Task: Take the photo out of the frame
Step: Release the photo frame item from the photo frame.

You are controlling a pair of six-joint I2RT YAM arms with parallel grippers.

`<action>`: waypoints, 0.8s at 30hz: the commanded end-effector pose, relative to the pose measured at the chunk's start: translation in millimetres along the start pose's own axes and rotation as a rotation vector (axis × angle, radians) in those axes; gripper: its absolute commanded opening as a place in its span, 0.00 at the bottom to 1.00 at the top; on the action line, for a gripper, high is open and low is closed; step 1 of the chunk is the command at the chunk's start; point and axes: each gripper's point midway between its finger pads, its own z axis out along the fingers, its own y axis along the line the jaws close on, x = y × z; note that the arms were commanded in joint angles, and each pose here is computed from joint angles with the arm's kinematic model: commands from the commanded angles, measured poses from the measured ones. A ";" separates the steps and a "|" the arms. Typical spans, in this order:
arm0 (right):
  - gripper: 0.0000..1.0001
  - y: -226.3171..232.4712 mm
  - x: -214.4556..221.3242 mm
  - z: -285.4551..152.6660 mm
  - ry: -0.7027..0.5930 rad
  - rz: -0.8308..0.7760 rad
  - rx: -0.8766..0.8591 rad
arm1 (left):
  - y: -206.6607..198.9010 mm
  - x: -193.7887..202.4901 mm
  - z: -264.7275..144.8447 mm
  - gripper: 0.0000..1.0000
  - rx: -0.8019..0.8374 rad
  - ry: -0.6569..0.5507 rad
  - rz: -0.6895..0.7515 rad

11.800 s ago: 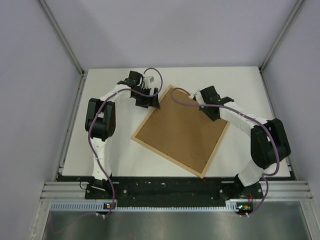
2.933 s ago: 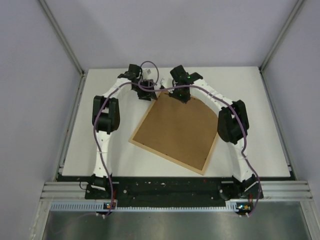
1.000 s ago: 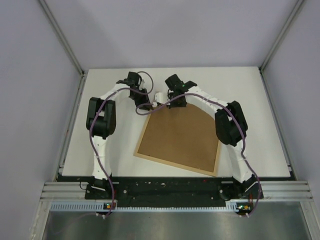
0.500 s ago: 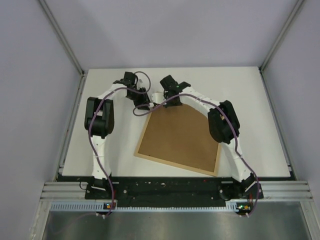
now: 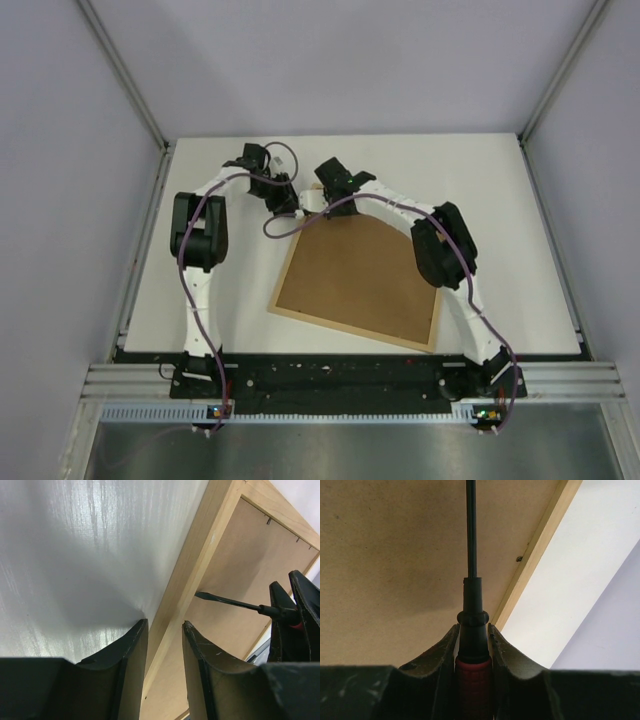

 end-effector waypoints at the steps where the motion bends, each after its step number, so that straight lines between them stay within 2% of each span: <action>1: 0.00 4.5 -6.9 5.1 0.016 0.014 0.019 | -5.9 -10.7 0.1 0.40 0.022 -0.029 0.054; 24: 0.00 8.5 -20.7 19.7 0.002 0.048 -0.003 | -2.2 2.9 6.1 0.29 0.036 0.004 0.049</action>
